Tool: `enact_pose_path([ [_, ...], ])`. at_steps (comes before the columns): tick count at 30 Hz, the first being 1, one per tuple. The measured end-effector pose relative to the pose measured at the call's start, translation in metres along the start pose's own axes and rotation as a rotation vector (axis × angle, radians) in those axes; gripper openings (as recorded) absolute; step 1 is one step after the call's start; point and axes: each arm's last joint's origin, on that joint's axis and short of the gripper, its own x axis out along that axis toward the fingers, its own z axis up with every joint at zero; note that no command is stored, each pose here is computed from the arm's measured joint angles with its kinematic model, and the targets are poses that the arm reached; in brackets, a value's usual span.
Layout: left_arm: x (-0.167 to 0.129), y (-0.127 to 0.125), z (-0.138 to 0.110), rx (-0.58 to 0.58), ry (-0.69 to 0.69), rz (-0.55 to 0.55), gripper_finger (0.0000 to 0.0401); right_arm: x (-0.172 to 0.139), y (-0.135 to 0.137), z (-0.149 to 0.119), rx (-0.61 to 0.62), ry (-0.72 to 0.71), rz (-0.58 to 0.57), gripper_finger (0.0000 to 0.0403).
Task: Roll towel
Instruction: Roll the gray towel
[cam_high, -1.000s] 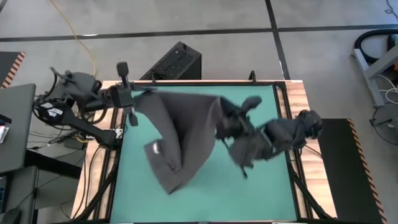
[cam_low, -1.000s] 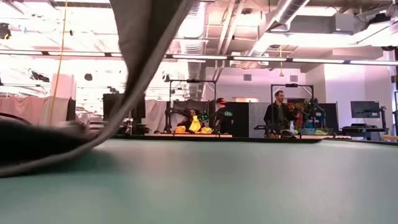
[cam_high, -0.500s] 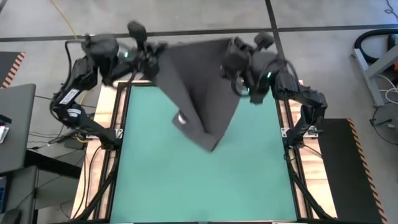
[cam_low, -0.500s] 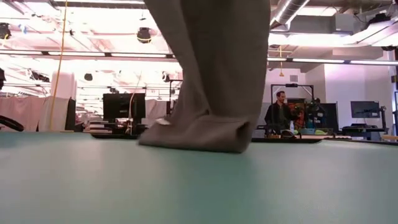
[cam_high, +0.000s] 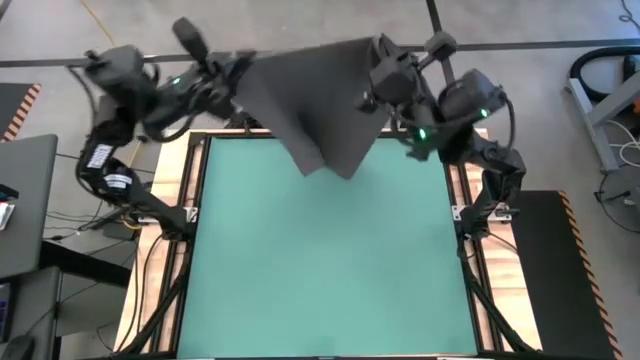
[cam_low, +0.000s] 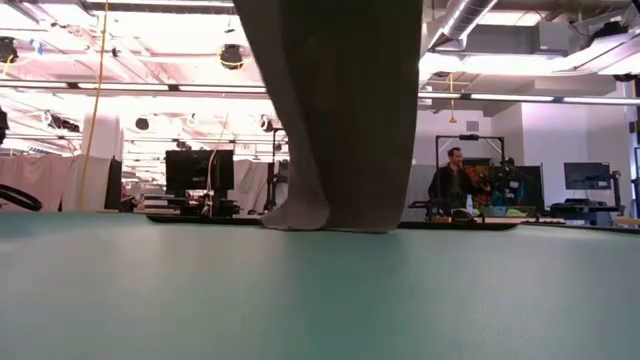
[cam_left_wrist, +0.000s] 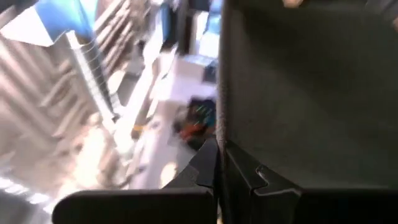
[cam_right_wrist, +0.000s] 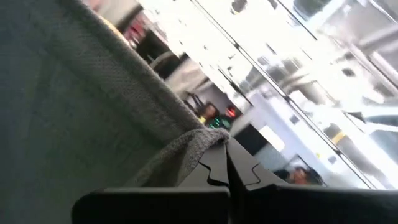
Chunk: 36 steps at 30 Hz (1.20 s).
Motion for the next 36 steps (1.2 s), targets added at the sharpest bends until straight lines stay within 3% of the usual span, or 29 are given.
enact_pose_path([
  [2, -0.019, 0.002, 0.004, -0.1, -0.061, -0.05, 0.0, -0.016, 0.003, 0.005, 0.031, -0.031, 0.047, 0.0003],
  [5, -0.051, -0.005, 0.002, -0.223, -0.122, -0.232, 0.0, -0.045, 0.02, 0.012, 0.021, -0.079, 0.157, 0.0003],
  [9, -0.08, -0.028, -0.001, -0.391, -0.123, -0.554, 0.0, -0.089, 0.053, 0.014, -0.009, -0.109, 0.303, 0.0003],
  [15, -0.102, -0.057, 0.014, -0.752, -0.111, -1.123, 0.0, -0.177, 0.125, 0.001, -0.172, -0.075, 0.335, 0.0003],
  [18, -0.11, -0.069, 0.031, -0.815, -0.142, -1.318, 0.0, -0.225, 0.149, -0.002, -0.148, -0.142, 0.391, 0.0003],
  [23, -0.12, -0.104, 0.054, -0.787, 0.015, -1.41, 0.0, -0.293, 0.185, -0.012, -0.025, -0.199, 0.464, 0.0003],
  [27, -0.132, -0.159, 0.081, -0.69, 0.118, -1.418, 0.0, -0.335, 0.208, -0.024, 0.069, -0.224, 0.518, 0.0003],
  [30, -0.149, -0.207, 0.102, -0.654, 0.12, -1.413, 0.0, -0.362, 0.218, -0.034, 0.217, -0.212, 0.569, 0.0003],
  [32, -0.164, -0.237, 0.116, -0.7, 0.078, -1.441, 0.0, -0.378, 0.222, -0.04, 0.323, -0.199, 0.604, 0.0003],
  [36, -0.201, -0.278, 0.14, -0.908, -0.068, -1.512, 0.0, -0.407, 0.217, -0.052, 0.53, -0.167, 0.695, 0.0003],
])
